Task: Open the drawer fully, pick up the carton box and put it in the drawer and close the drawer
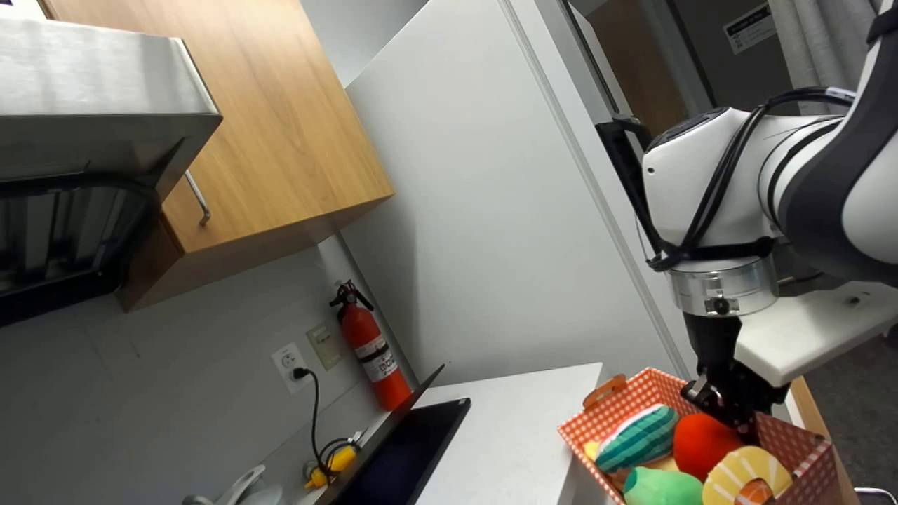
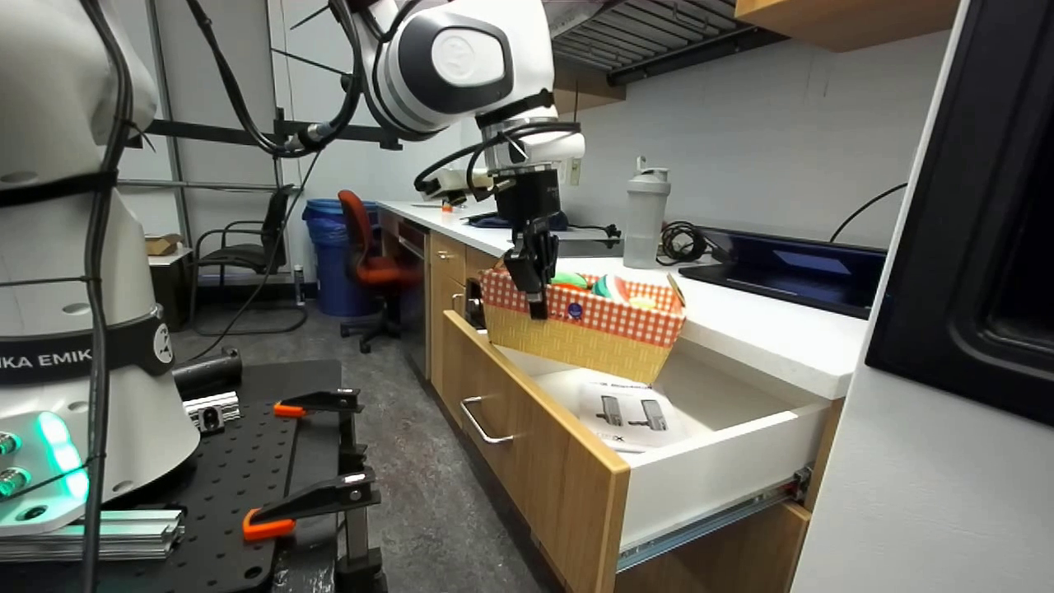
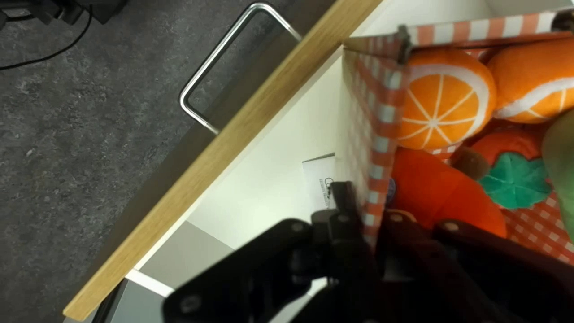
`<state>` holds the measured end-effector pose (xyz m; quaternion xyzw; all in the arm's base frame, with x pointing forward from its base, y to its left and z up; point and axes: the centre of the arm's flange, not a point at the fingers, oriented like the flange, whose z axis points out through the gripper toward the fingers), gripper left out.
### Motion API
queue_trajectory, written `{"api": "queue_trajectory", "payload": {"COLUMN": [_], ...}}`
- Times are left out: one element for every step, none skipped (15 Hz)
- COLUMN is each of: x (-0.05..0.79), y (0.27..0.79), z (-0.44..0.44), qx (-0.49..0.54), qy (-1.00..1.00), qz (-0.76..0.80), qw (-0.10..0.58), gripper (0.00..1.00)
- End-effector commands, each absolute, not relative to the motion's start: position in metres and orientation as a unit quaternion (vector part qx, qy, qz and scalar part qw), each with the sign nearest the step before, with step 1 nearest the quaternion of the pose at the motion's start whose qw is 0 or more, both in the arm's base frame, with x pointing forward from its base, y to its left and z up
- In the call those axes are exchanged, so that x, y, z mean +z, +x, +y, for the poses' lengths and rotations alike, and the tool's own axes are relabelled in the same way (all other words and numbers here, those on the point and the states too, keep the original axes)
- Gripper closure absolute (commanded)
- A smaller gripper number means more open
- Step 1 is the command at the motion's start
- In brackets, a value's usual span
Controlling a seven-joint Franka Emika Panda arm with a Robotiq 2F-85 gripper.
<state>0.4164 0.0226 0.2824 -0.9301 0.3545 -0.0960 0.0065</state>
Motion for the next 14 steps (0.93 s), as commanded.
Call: {"api": "queue_trajectory", "payload": {"x": [0.267, 0.265, 0.262, 0.26, 0.257, 0.253, 0.251, 0.25, 0.25, 0.248, 0.248, 0.247, 0.246, 0.245], "y": [0.446, 0.452, 0.456, 0.458, 0.46, 0.46, 0.461, 0.463, 0.464, 0.464, 0.464, 0.462, 0.461, 0.46], "z": [0.01, 0.009, 0.009, 0.01, 0.012, 0.014, 0.015, 0.016, 0.016, 0.017, 0.017, 0.018, 0.02, 0.022], "qx": [-0.101, -0.093, -0.086, -0.08, -0.073, -0.068, -0.062, -0.06, -0.061, -0.06, -0.057, -0.057, -0.055, -0.053], "qy": [-0.919, -0.915, -0.91, -0.904, -0.9, -0.896, -0.89, -0.885, -0.88, -0.876, -0.871, -0.867, -0.863, -0.86], "qz": [0.38, 0.391, 0.403, 0.416, 0.425, 0.435, 0.446, 0.456, 0.465, 0.473, 0.481, 0.489, 0.495, 0.5], "qw": [0.028, 0.039, 0.049, 0.055, 0.059, 0.061, 0.067, 0.071, 0.073, 0.075, 0.08, 0.081, 0.083, 0.086], "gripper": [0.98, 0.98, 0.98, 0.98, 0.98, 0.98, 0.98, 0.98, 0.98, 0.98, 0.98, 0.98, 0.98, 0.98]}}
